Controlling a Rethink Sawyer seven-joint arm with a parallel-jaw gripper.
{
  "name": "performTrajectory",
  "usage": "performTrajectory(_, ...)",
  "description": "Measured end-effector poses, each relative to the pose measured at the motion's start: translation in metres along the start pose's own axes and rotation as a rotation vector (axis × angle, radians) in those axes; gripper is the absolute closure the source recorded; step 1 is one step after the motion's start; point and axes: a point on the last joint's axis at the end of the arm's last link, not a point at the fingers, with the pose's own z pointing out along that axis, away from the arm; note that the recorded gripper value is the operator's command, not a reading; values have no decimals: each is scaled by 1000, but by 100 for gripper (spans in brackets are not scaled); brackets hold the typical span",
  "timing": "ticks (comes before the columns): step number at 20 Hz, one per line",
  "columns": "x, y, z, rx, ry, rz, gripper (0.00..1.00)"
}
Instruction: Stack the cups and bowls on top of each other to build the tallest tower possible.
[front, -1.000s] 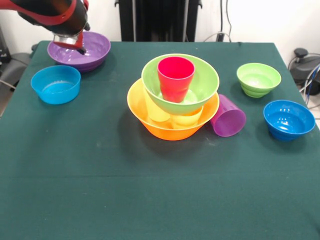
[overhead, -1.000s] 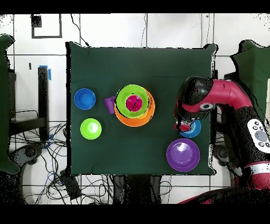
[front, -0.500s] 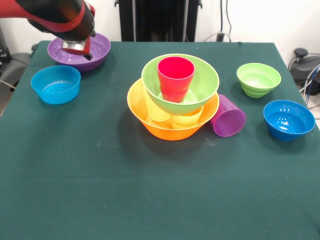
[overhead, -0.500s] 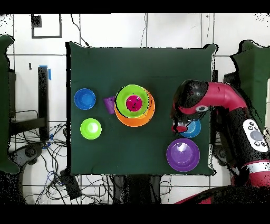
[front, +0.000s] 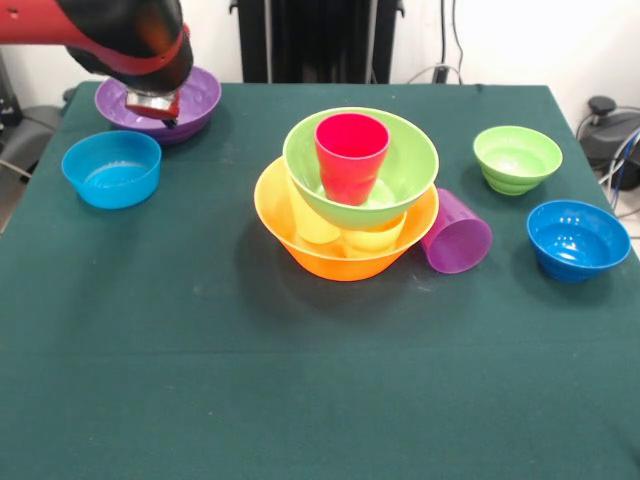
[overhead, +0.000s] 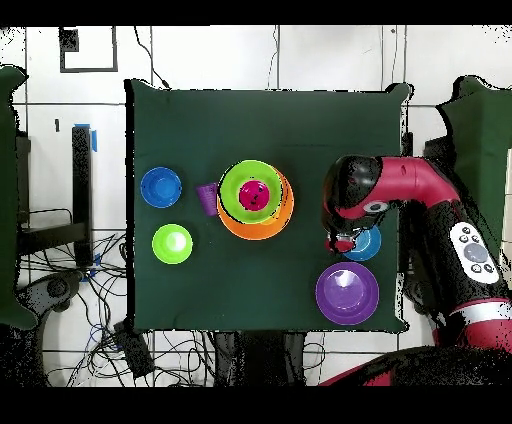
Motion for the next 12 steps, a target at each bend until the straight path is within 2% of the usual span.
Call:
performTrajectory(3, -5, -2, 5, 4, 59, -12, 0)
performTrajectory(7, -16, -4, 7, 12, 117, -32, 0)
performTrajectory(12, -21, -4, 11, 12, 152, -44, 0)
